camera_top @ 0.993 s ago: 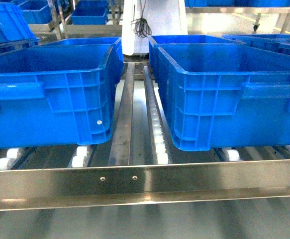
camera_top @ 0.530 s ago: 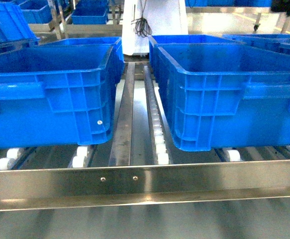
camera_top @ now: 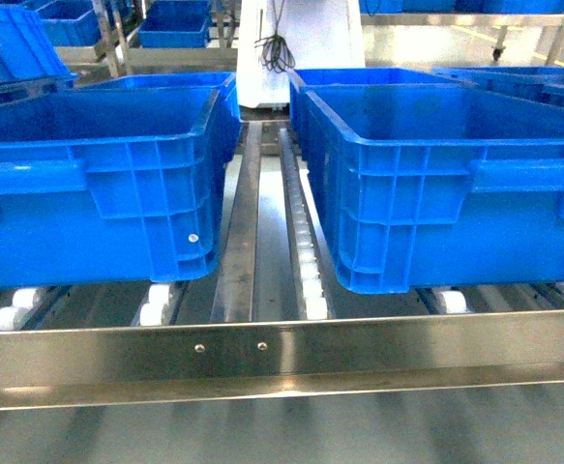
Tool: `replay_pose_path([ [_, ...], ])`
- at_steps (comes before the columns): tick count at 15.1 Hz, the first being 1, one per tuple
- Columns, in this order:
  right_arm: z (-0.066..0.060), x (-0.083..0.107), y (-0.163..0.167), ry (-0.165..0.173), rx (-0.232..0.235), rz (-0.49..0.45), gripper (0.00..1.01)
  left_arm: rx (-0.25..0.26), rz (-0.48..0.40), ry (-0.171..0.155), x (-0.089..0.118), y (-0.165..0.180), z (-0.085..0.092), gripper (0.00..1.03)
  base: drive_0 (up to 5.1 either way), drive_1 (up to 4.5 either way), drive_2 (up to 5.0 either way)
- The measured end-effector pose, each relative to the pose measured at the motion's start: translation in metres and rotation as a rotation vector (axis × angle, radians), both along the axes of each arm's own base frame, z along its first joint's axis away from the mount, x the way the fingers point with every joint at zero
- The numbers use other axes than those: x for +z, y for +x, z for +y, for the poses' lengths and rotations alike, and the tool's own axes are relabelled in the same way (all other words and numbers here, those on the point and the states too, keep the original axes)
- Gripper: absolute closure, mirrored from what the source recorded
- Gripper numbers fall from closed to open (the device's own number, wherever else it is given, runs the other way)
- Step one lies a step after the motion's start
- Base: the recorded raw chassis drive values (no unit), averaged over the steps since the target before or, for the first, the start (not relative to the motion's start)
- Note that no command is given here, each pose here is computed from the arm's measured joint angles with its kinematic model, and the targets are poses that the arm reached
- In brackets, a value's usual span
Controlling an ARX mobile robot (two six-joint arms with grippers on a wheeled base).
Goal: Sort blue parts and orange caps into right shelf containers
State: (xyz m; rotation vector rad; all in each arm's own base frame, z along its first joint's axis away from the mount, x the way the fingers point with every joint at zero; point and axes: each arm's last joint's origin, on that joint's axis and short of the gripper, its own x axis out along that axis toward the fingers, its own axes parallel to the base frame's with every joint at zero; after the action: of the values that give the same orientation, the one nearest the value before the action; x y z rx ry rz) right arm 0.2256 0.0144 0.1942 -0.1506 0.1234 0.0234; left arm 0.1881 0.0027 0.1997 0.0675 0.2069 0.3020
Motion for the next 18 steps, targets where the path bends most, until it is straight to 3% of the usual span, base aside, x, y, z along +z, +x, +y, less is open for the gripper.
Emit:
replay_pose_path([
  [2, 0.000, 0.001, 0.000, -0.008, 0.002, -0.004, 0.03, -0.091, -0.048, 0.059, 0.027, 0.023, -0.003, 0.58, 0.0, 0.00, 0.0],
  [4, 0.000, 0.001, 0.000, -0.008, 0.002, -0.004, 0.03, -0.142, -0.104, 0.106, 0.058, 0.072, -0.002, 0.58, 0.0, 0.00, 0.0],
  [5, 0.000, 0.001, 0.000, -0.008, 0.002, -0.004, 0.03, -0.161, -0.088, 0.105, 0.064, 0.102, -0.003, 0.58, 0.0, 0.00, 0.0],
  [6, 0.000, 0.001, 0.000, -0.008, 0.002, -0.004, 0.03, -0.162, -0.053, 0.084, 0.065, 0.136, -0.003, 0.58, 0.0, 0.00, 0.0],
  [7, 0.000, 0.001, 0.000, -0.008, 0.002, -0.004, 0.03, -0.150, -0.007, 0.030, 0.063, 0.172, 0.001, 0.58, 0.0, 0.00, 0.0],
  [9, 0.000, 0.001, 0.000, -0.008, 0.002, -0.004, 0.03, -0.100, 0.005, 0.014, 0.056, 0.235, 0.006, 0.37, 0.0, 0.00, 0.0],
  [11, 0.000, 0.001, 0.000, -0.008, 0.001, -0.004, 0.03, -0.129, 0.020, -0.042, 0.039, 0.210, 0.005, 0.12, 0.0, 0.00, 0.0],
  [12, 0.000, 0.001, 0.000, -0.008, 0.001, -0.004, 0.03, -0.140, -0.030, -0.052, 0.051, 0.182, 0.006, 0.03, 0.0, 0.00, 0.0],
  [13, 0.000, 0.001, 0.000, -0.008, 0.001, -0.004, 0.03, -0.141, -0.095, -0.067, 0.067, 0.150, 0.008, 0.06, 0.0, 0.00, 0.0],
  [14, 0.000, 0.001, 0.000, -0.008, 0.001, -0.004, 0.03, -0.119, -0.151, -0.058, 0.074, 0.117, 0.011, 0.05, 0.0, 0.00, 0.0],
  [15, 0.000, 0.002, 0.000, 0.001, -0.002, -0.024, 0.04, -0.105, -0.166, -0.023, 0.063, 0.089, 0.013, 0.05, 0.0, 0.00, 0.0],
  [16, -0.001, 0.002, -0.004, 0.059, -0.010, -0.112, 0.17, -0.184, -0.196, -0.032, 0.044, 0.074, 0.014, 0.14, 0.0, 0.00, 0.0],
  [17, -0.003, -0.003, -0.016, 0.101, -0.013, -0.123, 0.29, -0.273, -0.182, -0.055, 0.025, 0.064, 0.010, 0.27, 0.0, 0.00, 0.0],
  [18, -0.012, -0.008, -0.026, 0.119, -0.018, -0.113, 0.42, -0.290, -0.173, -0.065, 0.014, 0.050, 0.001, 0.39, 0.0, 0.00, 0.0],
])
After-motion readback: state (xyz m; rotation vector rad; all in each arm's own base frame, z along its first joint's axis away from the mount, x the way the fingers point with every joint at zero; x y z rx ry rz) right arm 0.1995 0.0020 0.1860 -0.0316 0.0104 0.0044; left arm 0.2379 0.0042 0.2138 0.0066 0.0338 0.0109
